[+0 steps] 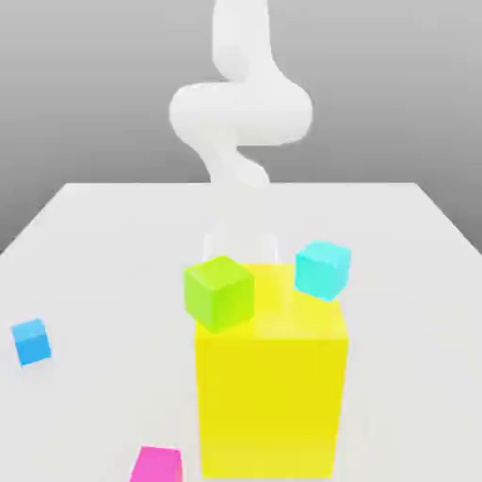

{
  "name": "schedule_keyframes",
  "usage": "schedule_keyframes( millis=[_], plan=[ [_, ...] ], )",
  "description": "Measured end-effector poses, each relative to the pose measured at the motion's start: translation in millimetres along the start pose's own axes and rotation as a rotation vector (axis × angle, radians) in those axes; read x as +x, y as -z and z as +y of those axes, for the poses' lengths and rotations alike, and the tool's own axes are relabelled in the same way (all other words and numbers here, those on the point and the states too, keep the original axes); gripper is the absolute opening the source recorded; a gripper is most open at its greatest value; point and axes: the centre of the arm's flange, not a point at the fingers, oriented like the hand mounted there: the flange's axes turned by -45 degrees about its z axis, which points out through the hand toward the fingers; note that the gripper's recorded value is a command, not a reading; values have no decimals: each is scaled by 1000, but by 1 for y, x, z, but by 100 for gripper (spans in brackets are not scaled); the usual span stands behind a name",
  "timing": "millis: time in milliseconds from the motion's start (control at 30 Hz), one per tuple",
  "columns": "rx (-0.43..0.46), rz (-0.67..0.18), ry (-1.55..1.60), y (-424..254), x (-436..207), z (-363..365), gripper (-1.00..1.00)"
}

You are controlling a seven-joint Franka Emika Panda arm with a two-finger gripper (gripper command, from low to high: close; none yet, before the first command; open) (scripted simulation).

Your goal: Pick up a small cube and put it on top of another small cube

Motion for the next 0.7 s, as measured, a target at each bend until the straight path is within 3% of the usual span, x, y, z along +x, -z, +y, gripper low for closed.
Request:
schedule_keyframes(
  millis=[333,700],
  plan=[
    [-171,-288,-351,-185,-87,167,0],
    [-340,-577,-796,-275,-314,322,0]
  ],
)
